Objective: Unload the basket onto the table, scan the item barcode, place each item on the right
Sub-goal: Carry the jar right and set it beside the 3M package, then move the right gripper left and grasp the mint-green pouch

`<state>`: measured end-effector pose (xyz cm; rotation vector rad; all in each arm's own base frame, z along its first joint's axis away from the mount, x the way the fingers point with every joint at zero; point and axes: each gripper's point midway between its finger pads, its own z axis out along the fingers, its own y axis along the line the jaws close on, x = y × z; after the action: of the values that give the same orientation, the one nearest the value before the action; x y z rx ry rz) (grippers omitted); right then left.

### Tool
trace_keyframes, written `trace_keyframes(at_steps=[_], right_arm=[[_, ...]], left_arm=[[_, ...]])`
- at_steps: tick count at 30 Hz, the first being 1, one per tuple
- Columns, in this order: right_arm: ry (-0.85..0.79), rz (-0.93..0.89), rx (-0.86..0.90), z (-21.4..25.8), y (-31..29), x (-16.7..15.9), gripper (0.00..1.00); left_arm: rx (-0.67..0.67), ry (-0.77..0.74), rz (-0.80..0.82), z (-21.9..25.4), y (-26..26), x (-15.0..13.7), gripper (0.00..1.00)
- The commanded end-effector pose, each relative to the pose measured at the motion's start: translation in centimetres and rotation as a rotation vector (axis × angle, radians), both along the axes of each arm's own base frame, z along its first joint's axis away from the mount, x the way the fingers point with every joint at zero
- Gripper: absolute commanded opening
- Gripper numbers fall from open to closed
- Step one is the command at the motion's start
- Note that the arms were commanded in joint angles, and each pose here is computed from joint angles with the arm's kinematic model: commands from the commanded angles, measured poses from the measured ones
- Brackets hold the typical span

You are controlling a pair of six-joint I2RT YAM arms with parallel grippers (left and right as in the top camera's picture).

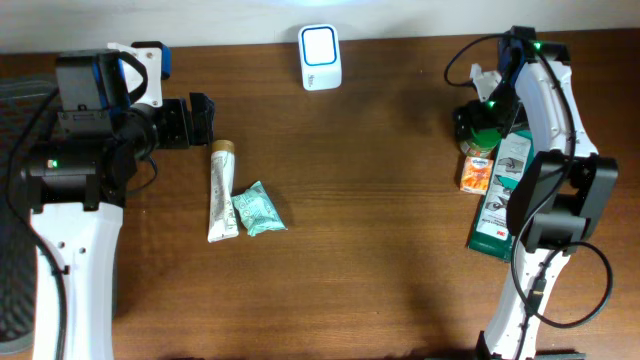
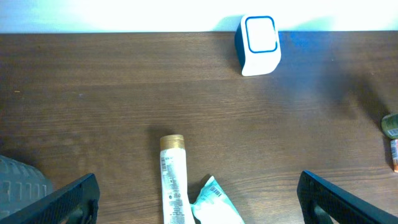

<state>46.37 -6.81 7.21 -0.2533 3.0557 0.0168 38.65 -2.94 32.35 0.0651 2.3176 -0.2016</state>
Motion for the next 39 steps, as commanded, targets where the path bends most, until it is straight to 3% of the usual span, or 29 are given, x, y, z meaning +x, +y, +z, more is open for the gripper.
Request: trace_keyframes(at_steps=[1, 3, 8, 10, 13, 15, 17, 20, 28, 39], right_arm=[[-0.2, 0.017, -0.007, 8.3, 0.6, 2.2, 0.98], [-0.268, 0.04, 0.043, 11.7, 2.1, 2.5, 0.98], [-0.378, 0.024, 0.359, 18.4, 9.8, 2.6, 0.98], [-0.341, 0.072, 0.587, 20.2, 16.0, 1.5, 0.98], [-0.295, 0.153, 0.682, 20.1, 20.4, 0.6, 0.98], [-0.241, 0.214, 0.694, 19.0, 23.7, -0.4, 0.99], [-0.17, 0.256, 0.673, 16.9, 26.5, -1.6, 0.81], [-0.045, 0.334, 0.621, 12.3, 31.2, -4.1, 0.68], [0.123, 0.301, 0.623, 1.8, 40.4, -9.1, 0.62], [0.146, 0.256, 0.568, -3.8, 43.7, -12.6, 0.51]], left_arm=[[0.012, -0.026, 0.001, 0.9, 0.3, -0.1, 0.99], [0.012, -0.026, 0.001, 0.9, 0.3, -0.1, 0.99], [0.012, -0.026, 0.001, 0.9, 0.3, -0.1, 0.99], [0.012, -0.026, 0.001, 0.9, 0.3, -0.1, 0.99], [0.012, -0.026, 0.001, 0.9, 0.3, -0.1, 0.99], [0.012, -0.026, 0.001, 0.9, 0.3, -0.1, 0.99], [0.012, -0.026, 0.001, 0.9, 0.3, -0.1, 0.99], [0.012, -0.026, 0.001, 0.9, 0.3, -0.1, 0.99], [0.012, -0.026, 0.001, 0.9, 0.3, -0.1, 0.99], [0.012, -0.026, 0.001, 0.9, 0.3, -0.1, 0.99]])
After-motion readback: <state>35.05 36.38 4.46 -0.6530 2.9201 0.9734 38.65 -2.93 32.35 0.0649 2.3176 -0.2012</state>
